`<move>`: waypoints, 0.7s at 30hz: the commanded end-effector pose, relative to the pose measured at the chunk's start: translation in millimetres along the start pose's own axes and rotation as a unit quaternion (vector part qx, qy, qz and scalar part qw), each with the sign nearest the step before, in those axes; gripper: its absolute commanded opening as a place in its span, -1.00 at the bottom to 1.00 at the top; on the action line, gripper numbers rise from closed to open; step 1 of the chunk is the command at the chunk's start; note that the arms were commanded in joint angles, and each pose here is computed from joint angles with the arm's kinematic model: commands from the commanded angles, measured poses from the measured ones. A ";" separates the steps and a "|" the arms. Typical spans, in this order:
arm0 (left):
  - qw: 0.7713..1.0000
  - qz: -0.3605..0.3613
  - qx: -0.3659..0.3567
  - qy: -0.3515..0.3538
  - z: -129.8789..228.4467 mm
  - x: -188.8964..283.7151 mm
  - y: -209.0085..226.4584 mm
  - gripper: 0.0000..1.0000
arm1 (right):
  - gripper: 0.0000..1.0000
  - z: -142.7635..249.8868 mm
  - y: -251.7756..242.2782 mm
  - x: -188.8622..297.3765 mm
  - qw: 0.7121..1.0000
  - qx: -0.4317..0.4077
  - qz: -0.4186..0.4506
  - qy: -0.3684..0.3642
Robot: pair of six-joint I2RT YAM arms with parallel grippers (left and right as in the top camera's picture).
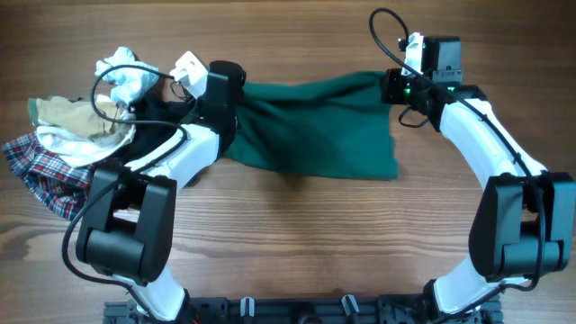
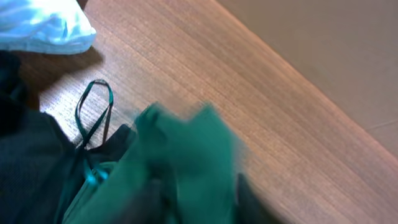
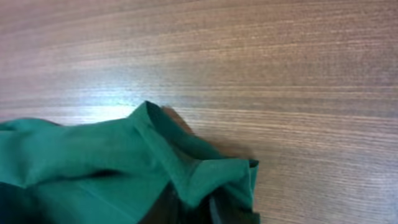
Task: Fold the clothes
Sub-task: 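Lower the folded edge onto the shirt and release both grippers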
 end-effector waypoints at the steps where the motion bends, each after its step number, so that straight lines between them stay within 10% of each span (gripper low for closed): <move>1: 0.999 -0.004 -0.036 -0.019 -5.2 -4.2 -0.9 1.00 | 0.99 -3.6 0.5 -5.5 1.000 0.010 0.000 -0.007; 21: 0.934 0.041 -0.188 0.301 -7.9 123.8 42.6 1.00 | 0.99 53.3 9.2 101.1 0.979 -0.084 0.003 0.188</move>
Point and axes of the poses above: each gripper's point midway between its finger pads, its own x axis back along the fingers, its own y axis along the line the jaws close on, z = x × y, the point moved 10 cm from there along x, back along the fingers, and after that the axes turned 4 degrees about -x, right-handed, at the moved point
